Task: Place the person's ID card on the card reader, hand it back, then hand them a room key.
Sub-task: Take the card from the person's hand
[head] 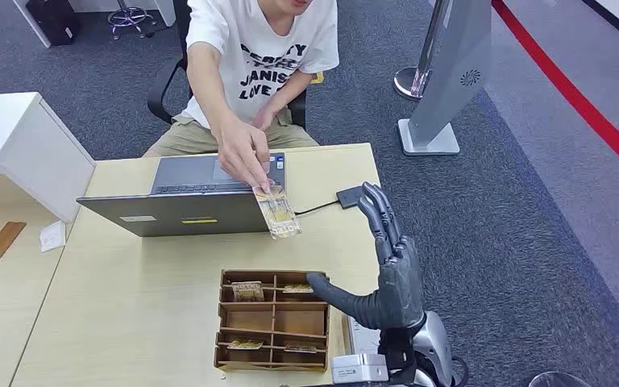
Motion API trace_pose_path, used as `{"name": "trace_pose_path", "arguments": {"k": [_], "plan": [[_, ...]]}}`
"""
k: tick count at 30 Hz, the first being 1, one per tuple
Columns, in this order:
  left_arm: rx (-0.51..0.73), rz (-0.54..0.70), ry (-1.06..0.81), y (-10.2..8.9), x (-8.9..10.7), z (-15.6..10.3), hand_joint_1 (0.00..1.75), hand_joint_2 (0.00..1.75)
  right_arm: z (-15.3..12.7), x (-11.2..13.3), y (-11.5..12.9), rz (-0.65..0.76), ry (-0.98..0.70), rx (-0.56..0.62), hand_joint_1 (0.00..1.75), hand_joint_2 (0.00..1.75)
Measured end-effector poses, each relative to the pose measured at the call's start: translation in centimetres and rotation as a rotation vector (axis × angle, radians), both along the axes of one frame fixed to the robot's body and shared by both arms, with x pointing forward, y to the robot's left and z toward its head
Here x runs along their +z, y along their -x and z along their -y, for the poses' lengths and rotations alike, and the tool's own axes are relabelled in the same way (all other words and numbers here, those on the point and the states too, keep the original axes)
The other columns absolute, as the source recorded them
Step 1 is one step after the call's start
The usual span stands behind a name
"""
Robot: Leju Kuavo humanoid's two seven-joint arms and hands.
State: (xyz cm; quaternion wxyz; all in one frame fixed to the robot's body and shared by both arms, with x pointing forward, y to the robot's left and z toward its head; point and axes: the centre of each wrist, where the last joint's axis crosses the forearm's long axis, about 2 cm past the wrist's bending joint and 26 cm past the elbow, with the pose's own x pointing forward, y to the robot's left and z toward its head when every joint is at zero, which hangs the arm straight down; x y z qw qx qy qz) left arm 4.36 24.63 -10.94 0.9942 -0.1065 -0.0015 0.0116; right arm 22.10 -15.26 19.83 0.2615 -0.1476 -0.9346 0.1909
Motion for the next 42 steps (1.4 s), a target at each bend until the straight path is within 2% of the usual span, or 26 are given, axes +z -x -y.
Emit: {"name": "trace_pose_path", "arguments": {"k": [15,32,33,36,37,38,42], "plan": [[-0.017,0.005,0.007,-0.1,0.0,0.2,0.0,0.0,-1.2,0.2,-0.5,0.044,0.083,-0.029,0.0,1.75],[-0.066,0.031,0.033,-0.9,0.3,1.9,0.0,0.0,-3.6,0.9,-4.1,0.128,0.33,-0.116,0.0,1.75],[-0.066,0.031,0.033,-0.9,0.3,1.9,0.0,0.0,-3.7,0.8,-4.2,0.128,0.333,-0.116,0.08,1.75],[-0.066,0.032,0.034,-0.9,0.3,1.9,0.0,0.0,-3.8,0.7,-4.3,0.127,0.345,-0.116,1.34,1.75],[-0.066,0.032,0.034,-0.9,0.3,1.9,0.0,0.0,-3.8,0.6,-4.3,0.127,0.349,-0.117,1.7,1.75],[-0.066,0.033,0.035,-0.9,0.3,1.9,0.0,0.0,-3.8,0.5,-4.4,0.125,0.352,-0.118,1.75,1.75],[-0.065,0.034,0.036,-0.9,0.3,1.9,0.0,0.0,-3.8,0.3,-4.4,0.119,0.36,-0.12,1.75,1.75]]}}
